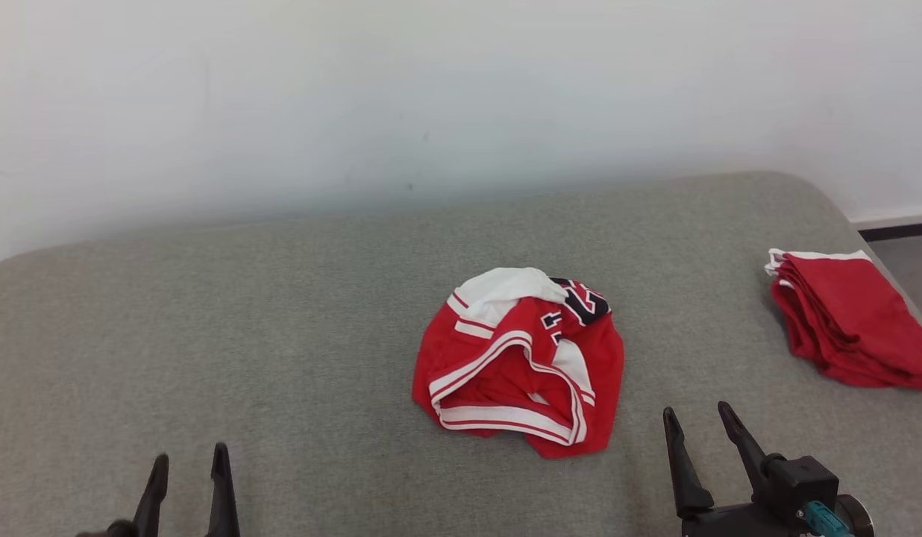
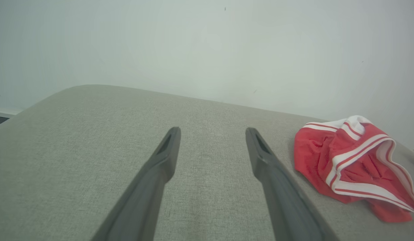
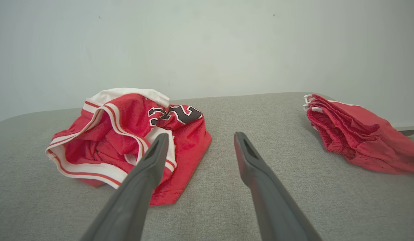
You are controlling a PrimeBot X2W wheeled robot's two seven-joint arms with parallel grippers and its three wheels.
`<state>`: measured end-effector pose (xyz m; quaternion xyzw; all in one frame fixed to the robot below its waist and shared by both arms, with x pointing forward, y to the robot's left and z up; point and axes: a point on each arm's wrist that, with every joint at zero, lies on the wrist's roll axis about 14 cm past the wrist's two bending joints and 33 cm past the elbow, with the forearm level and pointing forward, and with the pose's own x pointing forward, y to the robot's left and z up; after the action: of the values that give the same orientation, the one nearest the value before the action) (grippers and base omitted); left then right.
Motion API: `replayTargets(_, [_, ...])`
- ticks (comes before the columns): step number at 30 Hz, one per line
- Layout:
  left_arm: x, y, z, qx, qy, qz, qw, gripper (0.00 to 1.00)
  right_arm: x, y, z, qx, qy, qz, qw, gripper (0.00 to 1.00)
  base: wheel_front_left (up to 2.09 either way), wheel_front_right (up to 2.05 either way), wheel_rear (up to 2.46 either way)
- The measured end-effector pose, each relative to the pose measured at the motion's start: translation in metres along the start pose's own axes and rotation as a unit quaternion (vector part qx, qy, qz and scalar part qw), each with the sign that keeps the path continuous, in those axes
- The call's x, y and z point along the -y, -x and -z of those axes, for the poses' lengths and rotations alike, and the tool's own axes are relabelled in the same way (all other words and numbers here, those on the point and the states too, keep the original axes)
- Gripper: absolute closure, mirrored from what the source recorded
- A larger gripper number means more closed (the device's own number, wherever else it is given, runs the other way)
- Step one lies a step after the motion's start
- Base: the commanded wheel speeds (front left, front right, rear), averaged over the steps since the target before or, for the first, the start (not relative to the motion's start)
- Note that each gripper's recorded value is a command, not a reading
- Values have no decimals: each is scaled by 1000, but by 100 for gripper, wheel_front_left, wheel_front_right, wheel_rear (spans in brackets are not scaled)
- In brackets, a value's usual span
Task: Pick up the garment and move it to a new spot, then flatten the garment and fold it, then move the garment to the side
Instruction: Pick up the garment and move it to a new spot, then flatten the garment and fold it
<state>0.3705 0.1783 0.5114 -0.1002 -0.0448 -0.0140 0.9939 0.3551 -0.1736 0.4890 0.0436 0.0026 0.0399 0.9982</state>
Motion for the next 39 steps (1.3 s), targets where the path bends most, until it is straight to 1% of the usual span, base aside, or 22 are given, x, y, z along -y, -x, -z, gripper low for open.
replayTargets(3, [-17,16,0,0,-3,-30,1000,0,-8,-3,-1,2,2,-13,1000,0,0,0,0])
replayTargets(10, [-26,25,-3,6,-4,-51,999,0,-19,-5,0,1,3,-30,1000,0,0,0,0])
replayTargets(29, [-23,27,2,0,-1,-48,999,0,-22,-3,5,-5,-1,-34,999,0,0,0,0])
replayTargets(32, [-23,27,2,0,-1,-49,999,0,-25,-3,11,-21,-2,-38,999,0,0,0,0])
replayTargets(39, [-24,27,4,-3,0,-49,999,0,-45,-25,28,-102,-3,-70,992,0,0,0,0])
